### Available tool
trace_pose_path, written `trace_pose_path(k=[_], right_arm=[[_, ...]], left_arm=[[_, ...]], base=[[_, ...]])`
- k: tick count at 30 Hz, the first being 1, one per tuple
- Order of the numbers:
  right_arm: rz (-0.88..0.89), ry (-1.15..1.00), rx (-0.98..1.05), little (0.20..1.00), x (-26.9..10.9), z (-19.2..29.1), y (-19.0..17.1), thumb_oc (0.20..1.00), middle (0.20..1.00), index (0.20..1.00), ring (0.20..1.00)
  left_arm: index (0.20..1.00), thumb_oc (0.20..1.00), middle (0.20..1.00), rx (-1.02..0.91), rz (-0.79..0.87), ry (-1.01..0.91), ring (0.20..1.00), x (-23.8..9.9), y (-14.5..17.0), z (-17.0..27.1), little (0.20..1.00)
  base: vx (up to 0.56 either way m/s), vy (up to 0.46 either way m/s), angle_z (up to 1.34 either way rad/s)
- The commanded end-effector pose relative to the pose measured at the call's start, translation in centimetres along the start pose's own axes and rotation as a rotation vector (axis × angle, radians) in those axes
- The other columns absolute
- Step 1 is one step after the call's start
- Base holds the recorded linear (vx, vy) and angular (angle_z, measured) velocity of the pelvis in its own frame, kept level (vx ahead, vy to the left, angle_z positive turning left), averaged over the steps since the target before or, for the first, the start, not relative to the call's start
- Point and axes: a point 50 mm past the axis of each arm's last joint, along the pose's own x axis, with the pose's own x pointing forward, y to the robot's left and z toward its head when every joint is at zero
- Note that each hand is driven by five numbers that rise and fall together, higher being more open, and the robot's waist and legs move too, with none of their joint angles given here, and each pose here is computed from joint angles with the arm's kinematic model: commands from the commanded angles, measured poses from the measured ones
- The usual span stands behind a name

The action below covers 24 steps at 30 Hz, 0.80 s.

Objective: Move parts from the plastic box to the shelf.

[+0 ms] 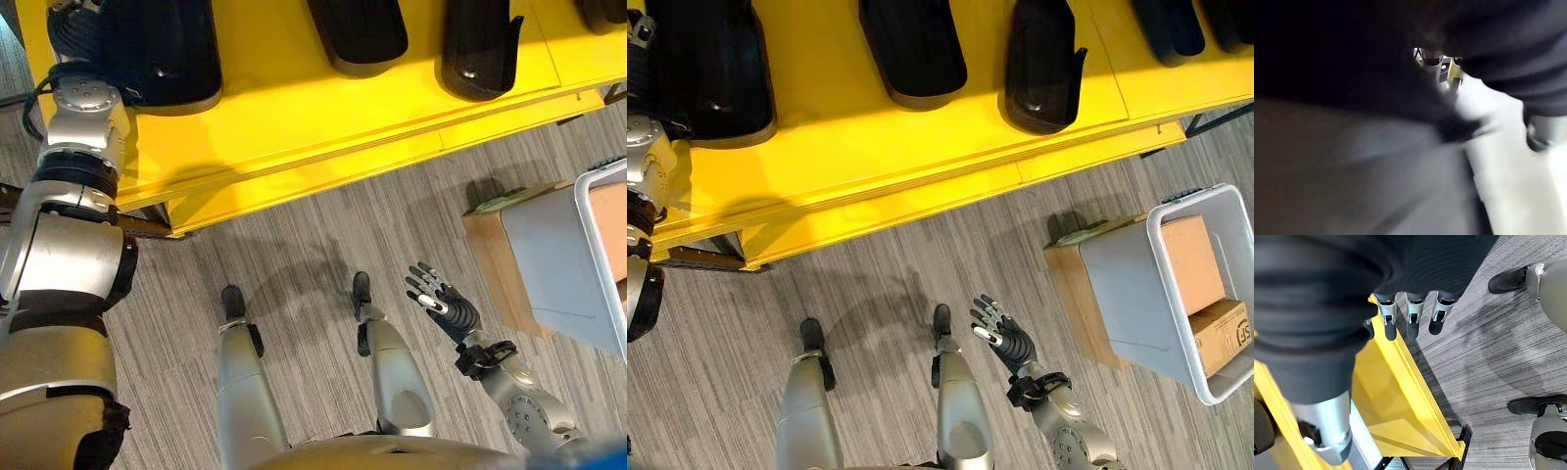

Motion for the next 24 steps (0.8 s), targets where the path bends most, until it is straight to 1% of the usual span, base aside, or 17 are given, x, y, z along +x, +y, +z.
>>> trace_pose_path(k=[1, 9, 14, 19, 24], right_arm=[[-0.041, -0.018, -0.046, 1.0, -1.7, 1.3, -1.7, 1.0, 1.0, 1.0, 1.0], [-0.059, -0.025, -0.055, 1.0, -1.6, 1.6, -2.0, 1.0, 1.0, 1.0, 1.0], [-0.061, -0.012, -0.064, 1.0, -1.4, 1.5, -2.1, 1.0, 1.0, 1.0, 1.0], [-0.058, -0.005, -0.07, 1.0, -1.4, 1.3, -2.0, 1.0, 1.0, 1.0, 1.0], [-0.056, 0.007, -0.09, 1.0, -1.8, 1.5, -2.3, 1.0, 1.0, 1.0, 1.0]], left_arm=[[1.0, 1.0, 1.0, -0.055, 0.065, -0.021, 1.0, 0.4, 1.7, 0.7, 1.0], [1.0, 1.0, 1.0, -0.143, 0.057, 0.001, 1.0, 0.4, 1.8, 0.4, 1.0], [1.0, 1.0, 1.0, -0.175, 0.031, 0.051, 1.0, 0.0, 1.3, -1.3, 1.0], [1.0, 1.0, 1.0, -0.182, 0.018, 0.087, 1.0, -0.3, 0.9, -2.5, 1.0], [1.0, 1.0, 1.0, -0.14, -0.012, 0.133, 1.0, -0.8, 0.3, -4.2, 1.0]], base=[[0.0, 0.0, 0.0], [0.0, -0.004, -0.01], [0.0, 0.0, 0.0], [0.0, 0.0, 0.0], [-0.01, -0.002, -0.02]])
